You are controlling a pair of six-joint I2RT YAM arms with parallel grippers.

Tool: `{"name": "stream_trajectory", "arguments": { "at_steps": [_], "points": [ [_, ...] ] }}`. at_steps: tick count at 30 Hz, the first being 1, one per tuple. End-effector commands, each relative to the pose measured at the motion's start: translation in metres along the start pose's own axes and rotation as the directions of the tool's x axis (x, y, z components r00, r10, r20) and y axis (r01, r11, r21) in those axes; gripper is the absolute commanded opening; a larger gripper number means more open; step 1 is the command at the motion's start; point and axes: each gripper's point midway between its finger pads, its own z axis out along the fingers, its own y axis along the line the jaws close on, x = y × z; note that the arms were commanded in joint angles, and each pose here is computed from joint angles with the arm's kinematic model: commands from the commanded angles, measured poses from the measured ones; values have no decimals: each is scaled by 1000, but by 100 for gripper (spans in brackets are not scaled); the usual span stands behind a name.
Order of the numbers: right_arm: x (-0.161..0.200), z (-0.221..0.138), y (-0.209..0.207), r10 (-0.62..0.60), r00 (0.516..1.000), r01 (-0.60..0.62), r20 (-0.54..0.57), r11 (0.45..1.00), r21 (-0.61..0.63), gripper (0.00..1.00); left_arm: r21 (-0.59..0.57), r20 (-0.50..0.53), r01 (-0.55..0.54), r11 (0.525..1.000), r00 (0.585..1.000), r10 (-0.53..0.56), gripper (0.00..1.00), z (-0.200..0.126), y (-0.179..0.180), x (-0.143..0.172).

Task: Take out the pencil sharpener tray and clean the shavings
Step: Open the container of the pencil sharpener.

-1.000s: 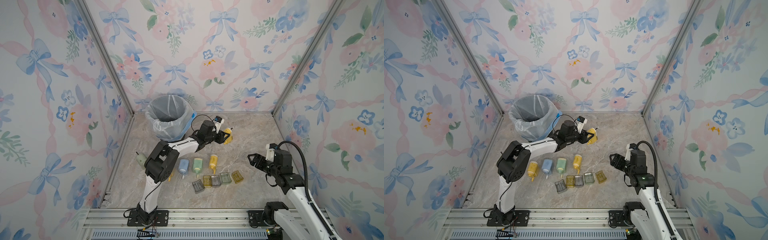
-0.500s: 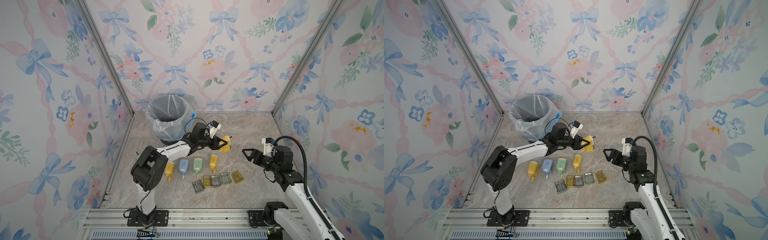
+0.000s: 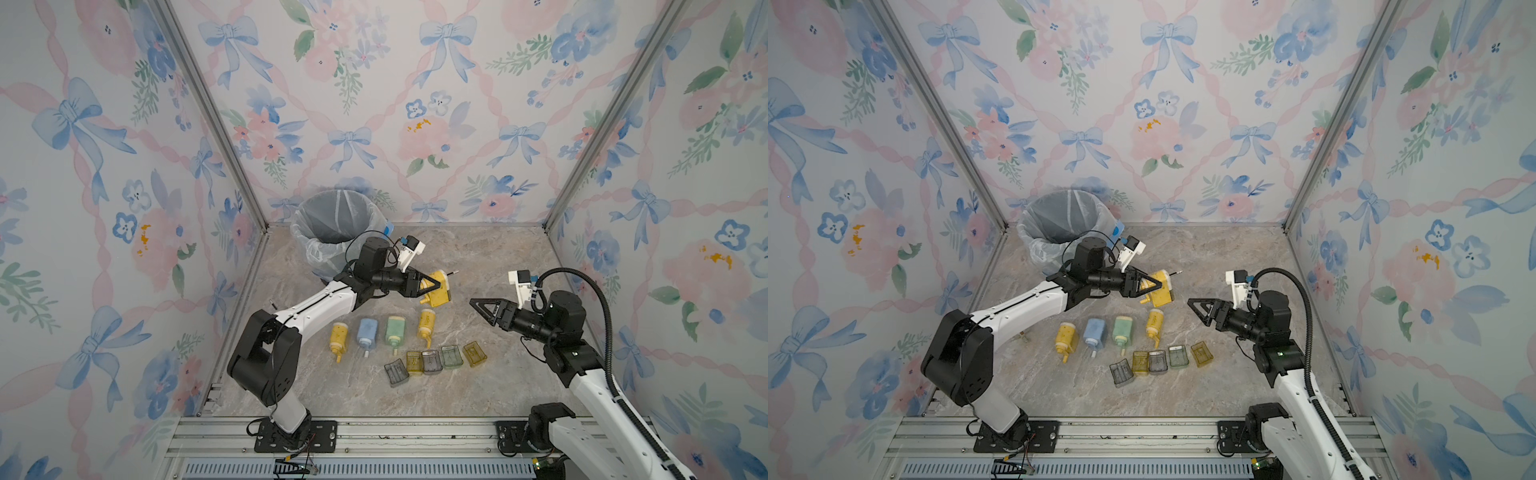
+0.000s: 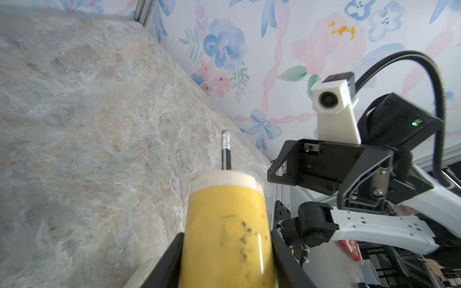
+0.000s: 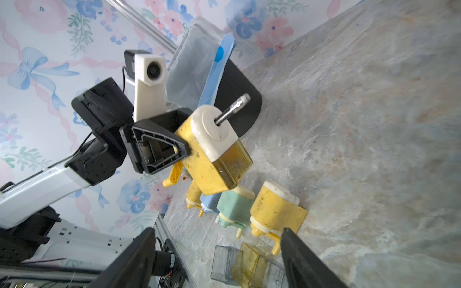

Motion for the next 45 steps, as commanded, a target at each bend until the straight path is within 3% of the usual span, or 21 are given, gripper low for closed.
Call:
{"name": "stream_trajectory", "arguments": {
  "at_steps": [1, 13, 22, 34, 45],
  "points": [
    [-1, 5, 30, -64, 997, 61, -36, 995, -85, 77, 100, 3, 7, 995, 1000, -7, 0, -23, -30, -6],
    [27, 26, 97, -261, 943, 208, -207, 947, -247, 74, 209, 10, -85, 974, 996, 85, 0, -70, -72, 17],
    [30, 24, 118, -325, 915, 249, -238, 921, -300, 71, 304, 49, -217, 928, 976, 212, 0, -97, -120, 24],
    [50, 21, 165, -428, 867, 297, -254, 855, -426, 71, 375, 50, -252, 892, 967, 251, 0, -108, -150, 29],
    [52, 33, 161, -457, 853, 344, -253, 856, -386, 66, 391, 54, -265, 881, 963, 265, 0, -109, -163, 30]
  ]
}}
